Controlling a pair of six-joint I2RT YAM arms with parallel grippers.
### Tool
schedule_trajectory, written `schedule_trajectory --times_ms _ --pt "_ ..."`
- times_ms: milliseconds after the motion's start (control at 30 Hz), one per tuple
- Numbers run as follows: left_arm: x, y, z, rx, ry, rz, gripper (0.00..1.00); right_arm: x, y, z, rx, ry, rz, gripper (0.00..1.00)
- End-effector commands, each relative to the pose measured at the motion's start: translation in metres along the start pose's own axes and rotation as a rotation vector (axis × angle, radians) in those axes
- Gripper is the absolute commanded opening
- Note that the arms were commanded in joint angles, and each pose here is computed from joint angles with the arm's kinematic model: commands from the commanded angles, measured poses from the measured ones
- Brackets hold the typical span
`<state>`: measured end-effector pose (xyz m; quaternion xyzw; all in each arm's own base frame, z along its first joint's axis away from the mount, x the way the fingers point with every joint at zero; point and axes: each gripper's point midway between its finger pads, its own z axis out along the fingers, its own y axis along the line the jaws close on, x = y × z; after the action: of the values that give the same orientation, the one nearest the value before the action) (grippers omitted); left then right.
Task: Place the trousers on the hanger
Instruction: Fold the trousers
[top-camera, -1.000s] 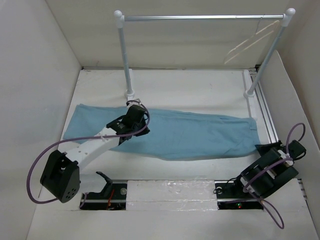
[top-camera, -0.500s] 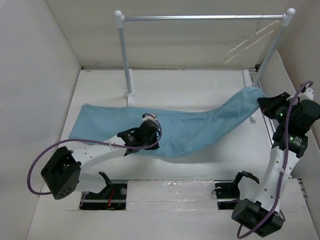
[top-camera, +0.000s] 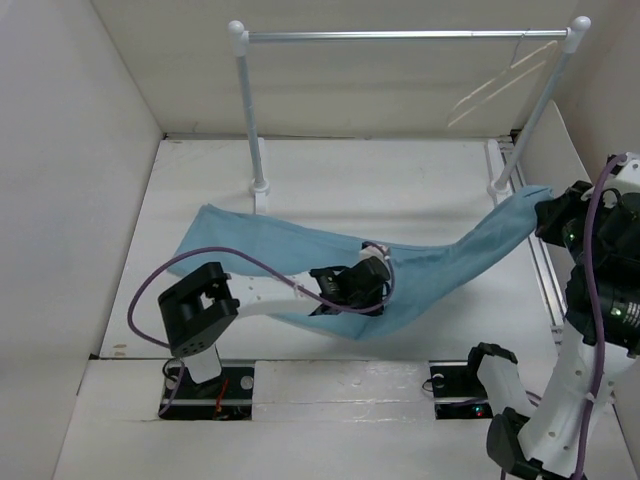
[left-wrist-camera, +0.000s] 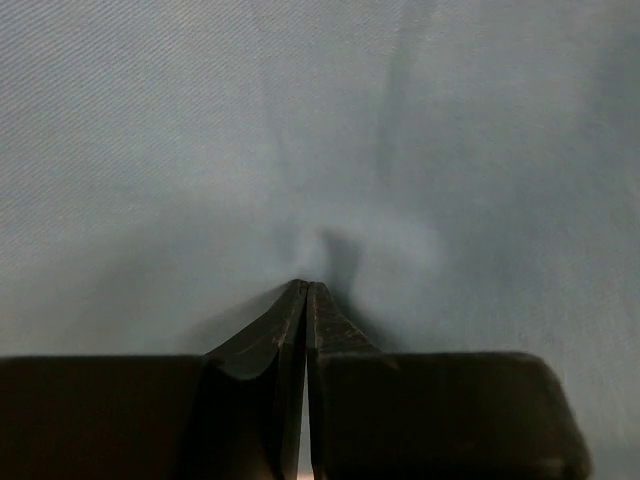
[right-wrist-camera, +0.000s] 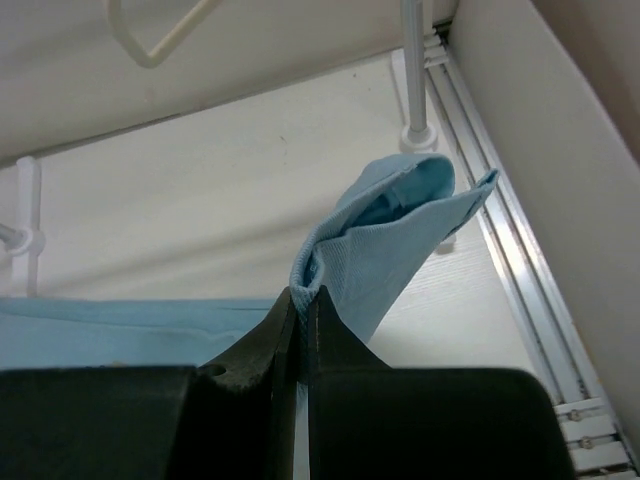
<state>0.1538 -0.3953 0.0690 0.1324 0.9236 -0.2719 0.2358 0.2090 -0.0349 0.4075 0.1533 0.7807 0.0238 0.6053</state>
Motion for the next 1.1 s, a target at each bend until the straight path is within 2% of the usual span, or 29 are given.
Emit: schedule_trajectory --times_ms 0,33,67,100,167,200,267,300,367,400,467,500,533,567,600,633,667,700,733,767,833,867,967,1000,1067 --pt "0.003 -0.045 0.012 0.088 0.016 0.018 0.0 -0.04 -0.011 -0.027 0.104 -0.113 -0.116 0.0" --pt "0.019 -0.06 0.013 0.106 0.042 0.055 0.0 -0.039 -0.006 -0.026 0.082 -0.106 -0.125 0.0" --pt "0.037 -0.054 0.025 0.065 0.093 0.082 0.0 -0.04 -0.005 -0.024 0.074 -0.108 -0.129 0.0" --pt "0.041 -0.067 0.028 0.078 0.113 0.094 0.0 -0.034 -0.002 -0.018 0.051 -0.087 -0.133 0.0" --pt "0.064 -0.059 0.043 0.024 0.184 0.122 0.0 -0.03 -0.002 -0.013 0.039 -0.082 -0.135 0.0" --pt "0.07 -0.065 0.045 0.049 0.219 0.122 0.0 -0.028 0.003 -0.012 0.013 -0.085 -0.138 0.0" --pt "0.072 -0.071 0.051 0.07 0.23 0.12 0.0 -0.017 0.01 -0.004 -0.041 -0.058 -0.142 0.0" --pt "0.068 -0.078 0.051 0.082 0.225 0.101 0.0 -0.008 0.024 0.0 -0.125 -0.034 -0.144 0.0" --pt "0.063 -0.08 0.046 0.083 0.209 0.094 0.0 0.001 0.027 0.007 -0.156 -0.017 -0.136 0.0" --pt "0.034 -0.065 0.03 0.033 0.11 0.059 0.0 0.016 0.055 0.01 -0.31 0.02 -0.12 0.0" --pt "0.025 -0.052 0.023 0.0 0.086 0.042 0.0 0.021 0.064 0.014 -0.352 0.021 -0.085 0.0" --pt "-0.016 -0.041 0.0 -0.012 -0.02 -0.011 0.0 0.023 0.071 0.015 -0.381 0.025 -0.069 0.0" --pt "-0.026 -0.018 -0.012 -0.052 -0.051 -0.037 0.0 0.027 0.086 0.012 -0.438 0.033 -0.066 0.0" --pt "-0.056 -0.01 -0.048 -0.037 -0.132 -0.076 0.01 0.028 0.096 0.018 -0.469 0.034 -0.026 0.0" --pt "-0.078 0.012 -0.064 -0.079 -0.202 -0.111 0.04 0.031 0.106 0.019 -0.501 0.04 -0.007 0.0" --pt "-0.112 0.056 -0.083 -0.15 -0.283 -0.193 0.05 0.036 0.125 0.017 -0.561 0.055 0.0 0.0" --pt "-0.139 0.072 -0.125 -0.142 -0.38 -0.228 0.06 0.03 0.14 0.017 -0.604 0.034 0.041 0.0" --pt "-0.16 0.09 -0.149 -0.149 -0.449 -0.263 0.07 0.037 0.154 0.024 -0.633 0.062 0.051 0.0" --pt "-0.191 0.13 -0.18 -0.199 -0.557 -0.342 0.09 0.038 0.164 0.029 -0.627 0.062 0.063 0.0" --pt "-0.208 0.141 -0.218 -0.19 -0.654 -0.339 0.1 0.041 0.195 0.018 -0.715 0.07 0.062 0.0" --pt "-0.233 0.156 -0.263 -0.173 -0.743 -0.364 0.12 0.046 0.231 0.03 -0.713 0.093 0.046 0.0" --pt "-0.242 0.187 -0.291 -0.235 -0.804 -0.412 0.12 0.05 0.257 0.02 -0.75 0.095 0.031 0.0" --pt "-0.258 0.209 -0.339 -0.275 -0.905 -0.427 0.12 0.061 0.319 0.036 -0.791 0.119 0.012 0.0" --pt "-0.261 0.208 -0.347 -0.255 -0.914 -0.414 0.12 0.072 0.344 0.027 -0.842 0.136 0.001 0.0" --pt "-0.268 0.216 -0.371 -0.271 -0.966 -0.425 0.12 0.095 0.39 0.041 -0.851 0.167 -0.012 0.0"
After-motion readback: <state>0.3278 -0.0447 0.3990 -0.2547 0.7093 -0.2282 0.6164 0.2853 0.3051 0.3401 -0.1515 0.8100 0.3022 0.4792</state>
